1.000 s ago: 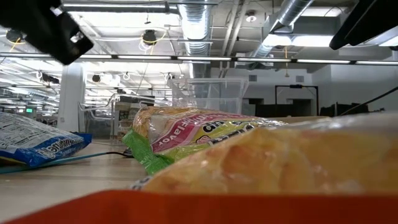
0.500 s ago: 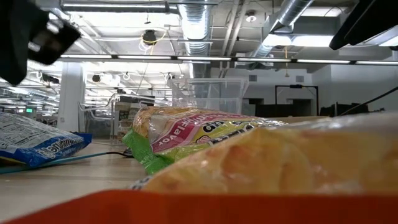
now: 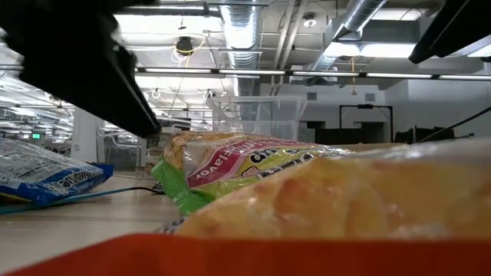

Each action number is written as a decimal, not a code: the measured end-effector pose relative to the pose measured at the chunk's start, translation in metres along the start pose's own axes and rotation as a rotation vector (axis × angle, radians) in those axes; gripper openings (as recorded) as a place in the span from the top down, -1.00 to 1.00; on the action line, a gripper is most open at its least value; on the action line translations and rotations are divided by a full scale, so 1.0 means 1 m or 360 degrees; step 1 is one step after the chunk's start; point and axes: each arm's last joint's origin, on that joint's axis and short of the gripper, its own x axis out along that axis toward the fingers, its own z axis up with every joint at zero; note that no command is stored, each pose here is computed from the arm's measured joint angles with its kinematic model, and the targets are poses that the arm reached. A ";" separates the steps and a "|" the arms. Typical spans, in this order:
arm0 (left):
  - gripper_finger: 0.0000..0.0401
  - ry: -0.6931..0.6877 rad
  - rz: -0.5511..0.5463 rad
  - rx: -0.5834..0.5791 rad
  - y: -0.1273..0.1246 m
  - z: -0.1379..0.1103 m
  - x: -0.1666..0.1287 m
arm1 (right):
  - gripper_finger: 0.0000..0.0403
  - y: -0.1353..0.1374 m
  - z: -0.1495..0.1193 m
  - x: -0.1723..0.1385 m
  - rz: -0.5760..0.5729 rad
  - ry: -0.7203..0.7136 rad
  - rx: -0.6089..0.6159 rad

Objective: Pick & Place Food Item
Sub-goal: Put the blue spoon into the orange bin

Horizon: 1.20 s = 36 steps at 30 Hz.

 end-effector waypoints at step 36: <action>0.42 0.0417 0.0062 -0.0545 0.025 -0.022 0.041 | -0.76 0.001 -0.001 -0.002 0.0006 -0.0002 -0.0010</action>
